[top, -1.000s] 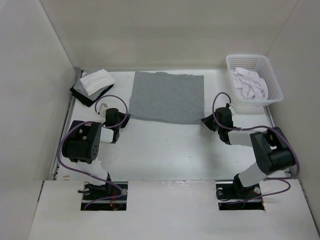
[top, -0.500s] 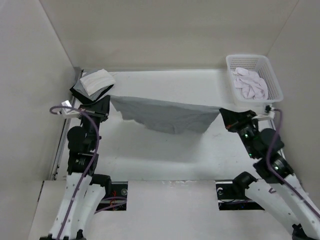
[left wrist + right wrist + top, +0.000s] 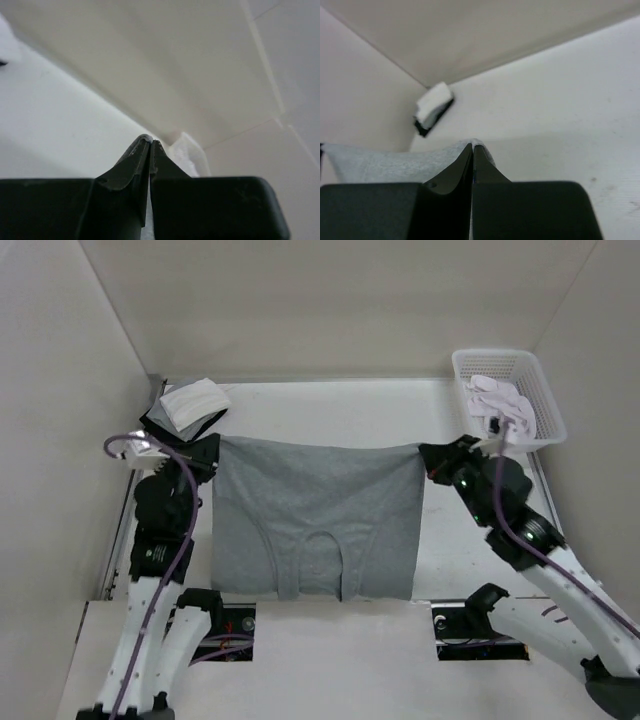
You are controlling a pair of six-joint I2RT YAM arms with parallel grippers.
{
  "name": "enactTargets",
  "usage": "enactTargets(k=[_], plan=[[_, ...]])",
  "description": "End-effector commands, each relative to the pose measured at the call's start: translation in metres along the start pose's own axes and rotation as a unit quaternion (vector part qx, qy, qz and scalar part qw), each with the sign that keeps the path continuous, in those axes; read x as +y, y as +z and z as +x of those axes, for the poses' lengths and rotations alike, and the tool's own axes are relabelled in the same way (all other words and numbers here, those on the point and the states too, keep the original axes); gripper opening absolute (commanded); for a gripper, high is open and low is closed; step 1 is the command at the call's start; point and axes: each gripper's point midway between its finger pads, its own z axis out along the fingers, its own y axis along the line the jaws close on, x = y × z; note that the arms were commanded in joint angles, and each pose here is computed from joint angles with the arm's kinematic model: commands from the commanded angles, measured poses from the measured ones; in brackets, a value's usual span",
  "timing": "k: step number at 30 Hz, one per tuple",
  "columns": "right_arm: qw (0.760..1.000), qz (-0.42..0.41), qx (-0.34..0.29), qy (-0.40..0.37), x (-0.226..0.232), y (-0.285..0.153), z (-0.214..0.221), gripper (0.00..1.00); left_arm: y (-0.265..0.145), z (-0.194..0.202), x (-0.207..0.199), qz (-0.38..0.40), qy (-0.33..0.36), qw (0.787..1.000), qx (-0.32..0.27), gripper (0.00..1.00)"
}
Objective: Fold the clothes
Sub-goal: Fold the tank top
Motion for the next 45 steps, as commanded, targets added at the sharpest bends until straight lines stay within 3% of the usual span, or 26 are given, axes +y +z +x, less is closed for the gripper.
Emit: enactTargets(k=[1,5,10,15,31,40,42,45], plan=[[0.999,0.011,0.052,0.003,-0.030,0.055,0.038,0.00,0.038,0.040,0.065,-0.081,0.015,0.996,0.043,0.00],[0.995,0.034,0.091,0.037,-0.074,0.130,0.064,0.00,0.090,0.057,0.115,-0.136,0.008,0.990,0.049,0.00],[0.990,0.059,0.118,0.056,-0.112,0.219,0.062,0.00,0.177,0.075,0.157,-0.181,0.004,0.981,0.066,0.00],[0.986,0.075,0.133,0.064,-0.130,0.245,0.061,0.00,0.209,0.089,0.170,-0.192,0.014,0.977,0.093,0.00],[0.987,0.089,0.120,0.064,-0.136,0.094,0.125,0.01,0.056,0.108,0.183,-0.172,0.001,0.982,0.084,0.00],[0.961,0.163,0.211,0.075,-0.179,0.024,0.222,0.01,-0.008,0.136,0.226,-0.205,0.023,0.971,0.122,0.07],[0.954,0.182,0.215,0.099,-0.188,0.015,0.234,0.06,-0.020,0.142,0.236,-0.212,0.016,0.968,0.130,0.14],[0.956,0.180,0.205,0.105,-0.189,0.012,0.231,0.27,-0.028,0.139,0.236,-0.210,0.001,0.970,0.126,0.25]])
